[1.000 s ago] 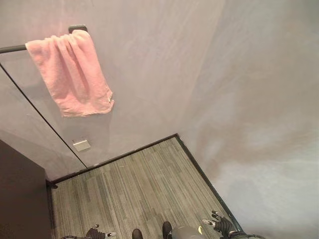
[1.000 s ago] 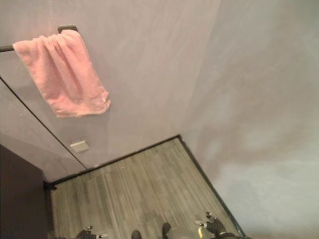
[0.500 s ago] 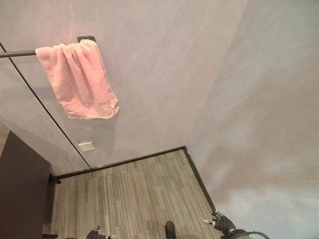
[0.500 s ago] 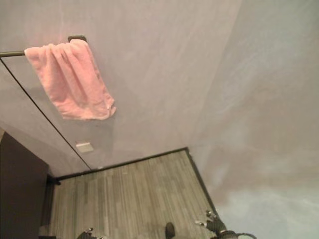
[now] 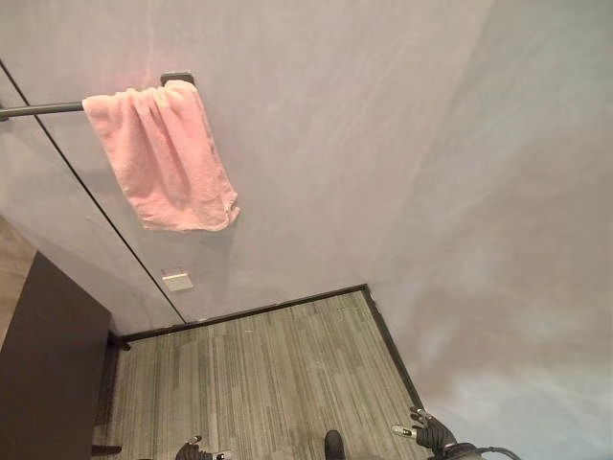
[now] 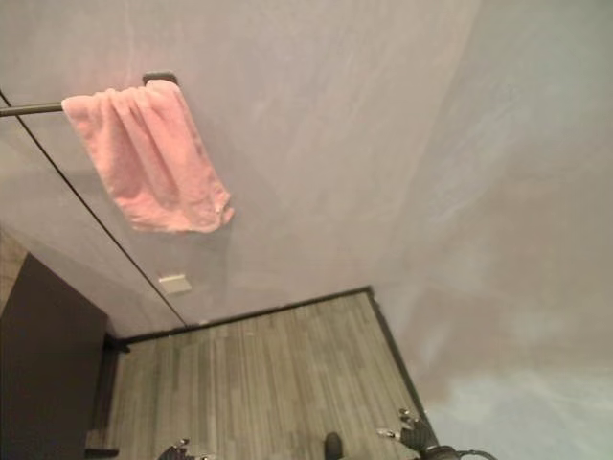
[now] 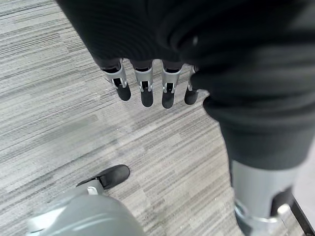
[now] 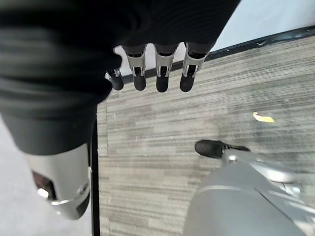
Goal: Put brush and paste in cup on sink, flatten towel.
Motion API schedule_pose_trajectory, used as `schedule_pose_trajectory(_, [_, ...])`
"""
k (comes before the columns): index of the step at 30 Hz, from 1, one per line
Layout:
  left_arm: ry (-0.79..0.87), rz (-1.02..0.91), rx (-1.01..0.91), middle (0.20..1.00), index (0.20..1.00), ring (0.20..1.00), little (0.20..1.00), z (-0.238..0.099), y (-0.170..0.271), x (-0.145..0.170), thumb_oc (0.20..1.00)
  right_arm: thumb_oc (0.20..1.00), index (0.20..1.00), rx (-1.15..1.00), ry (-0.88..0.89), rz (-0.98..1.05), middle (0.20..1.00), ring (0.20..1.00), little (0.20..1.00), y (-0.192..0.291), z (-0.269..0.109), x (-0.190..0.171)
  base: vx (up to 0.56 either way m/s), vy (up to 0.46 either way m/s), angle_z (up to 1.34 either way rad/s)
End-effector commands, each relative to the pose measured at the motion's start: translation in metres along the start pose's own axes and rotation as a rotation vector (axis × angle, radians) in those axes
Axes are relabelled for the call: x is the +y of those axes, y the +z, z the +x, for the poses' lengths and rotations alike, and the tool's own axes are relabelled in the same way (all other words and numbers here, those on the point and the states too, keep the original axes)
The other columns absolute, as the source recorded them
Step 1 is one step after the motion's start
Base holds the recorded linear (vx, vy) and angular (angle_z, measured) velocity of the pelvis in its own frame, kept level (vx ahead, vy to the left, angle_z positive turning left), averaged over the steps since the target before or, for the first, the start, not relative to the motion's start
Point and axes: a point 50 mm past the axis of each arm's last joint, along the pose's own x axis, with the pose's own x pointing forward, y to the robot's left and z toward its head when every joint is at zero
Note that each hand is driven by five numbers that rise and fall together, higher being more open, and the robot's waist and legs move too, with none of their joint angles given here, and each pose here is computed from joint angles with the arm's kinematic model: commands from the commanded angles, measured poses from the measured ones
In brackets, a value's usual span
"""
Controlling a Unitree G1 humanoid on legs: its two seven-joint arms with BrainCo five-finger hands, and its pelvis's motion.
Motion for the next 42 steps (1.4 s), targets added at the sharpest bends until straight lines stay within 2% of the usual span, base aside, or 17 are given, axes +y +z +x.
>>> schedule_pose_trajectory(1, [0.057,0.008,-0.02,1.0,1.0,1.0,1.0,0.003,0.01,0.021,1.0,1.0,1.0,-0.072,0.024,-0.011,1.0,1.0,1.0,0.022,0.007,0.006,-0.01,0.168,0.11])
schedule_pose_trajectory(5, [0.058,0.01,-0.01,1.0,1.0,1.0,1.0,0.003,0.007,0.023,1.0,1.0,1.0,-0.077,0.017,0.013,1.0,1.0,1.0,0.024,0.007,0.006,-0.02,0.147,0.22])
schedule_pose_trajectory(6, [-0.046,-0.108,-0.033,1.0,1.0,1.0,1.0,0.003,0.011,0.009,1.0,1.0,1.0,0.301,-0.222,-0.147,1.0,1.0,1.0,-0.045,-0.023,-0.065,-0.03,0.144,0.11])
schedule_pose_trajectory(8, [-0.044,-0.076,-0.033,1.0,1.0,1.0,1.0,0.002,0.01,0.012,1.0,1.0,1.0,0.28,-0.23,-0.176,1.0,1.0,1.0,-0.038,-0.021,-0.069,-0.03,0.135,0.0])
schedule_pose_trajectory(11, [-0.032,-0.052,0.005,1.0,1.0,1.0,1.0,0.001,0.001,0.015,1.0,1.0,1.0,0.255,-0.229,-0.103,1.0,1.0,1.0,-0.033,-0.018,-0.065,-0.01,0.128,-0.14])
schedule_pose_trajectory(13, [-0.031,-0.041,0.024,1.0,1.0,1.0,1.0,0.001,-0.004,0.016,1.0,1.0,1.0,0.258,-0.213,-0.128,1.0,1.0,1.0,-0.032,-0.015,-0.061,0.01,0.072,-0.11])
schedule_pose_trajectory(16, [-0.013,-0.077,0.056,1.0,1.0,1.0,1.0,-0.001,-0.013,0.021,1.0,1.0,1.0,0.257,-0.165,-0.265,1.0,1.0,1.0,-0.028,-0.009,-0.046,0.01,0.037,-0.04])
schedule_pose_trajectory(18, [-0.003,-0.182,0.069,1.0,1.0,1.0,1.0,-0.002,-0.018,0.02,1.0,1.0,1.0,0.246,-0.147,-0.404,1.0,1.0,1.0,-0.025,-0.006,-0.039,0.02,0.019,0.07])
schedule_pose_trajectory(24, [-0.016,-0.192,0.056,1.0,1.0,1.0,1.0,-0.003,-0.017,0.013,1.0,1.0,1.0,0.262,-0.118,-0.431,1.0,1.0,1.0,-0.03,-0.006,-0.033,0.04,0.054,0.01])
schedule_pose_trajectory(25, [0.007,-0.201,0.051,1.0,1.0,1.0,1.0,-0.002,-0.015,0.016,1.0,1.0,1.0,0.249,-0.126,-0.645,1.0,1.0,1.0,-0.026,-0.005,-0.033,0.02,0.14,0.01])
schedule_pose_trajectory(26, [0.024,-0.219,0.045,1.0,1.0,1.0,1.0,-0.002,-0.014,0.018,1.0,1.0,1.0,0.246,-0.108,-0.712,1.0,1.0,1.0,-0.026,-0.004,-0.03,0.0,0.117,0.02])
schedule_pose_trajectory(29, [0.028,-0.253,0.049,1.0,1.0,1.0,1.0,-0.002,-0.015,0.017,1.0,1.0,1.0,0.245,-0.118,-0.604,1.0,1.0,1.0,-0.028,-0.006,-0.032,-0.02,0.111,0.01])
schedule_pose_trajectory(31, [-0.004,-0.186,0.046,1.0,1.0,1.0,1.0,-0.001,-0.011,0.018,1.0,1.0,1.0,0.278,-0.088,-0.585,1.0,1.0,1.0,-0.034,-0.006,-0.024,-0.01,0.187,-0.22])
schedule_pose_trajectory(35, [-0.022,-0.108,0.043,1.0,1.0,1.0,1.0,0.0,-0.01,0.019,1.0,1.0,1.0,0.289,-0.056,-0.621,1.0,1.0,1.0,-0.04,-0.008,-0.022,0.02,0.029,0.03])
schedule_pose_trajectory(39, [0.001,-0.114,0.02,1.0,1.0,1.0,1.0,0.001,-0.003,0.027,1.0,1.0,1.0,0.3,-0.049,-0.636,1.0,1.0,1.0,-0.043,-0.01,-0.023,0.04,-0.074,0.0])
schedule_pose_trajectory(42, [-0.015,-0.106,0.003,1.0,1.0,1.0,1.0,0.002,0.004,0.022,1.0,1.0,1.0,0.333,-0.092,-0.581,1.0,1.0,1.0,-0.046,-0.013,-0.034,0.14,-0.105,0.1])
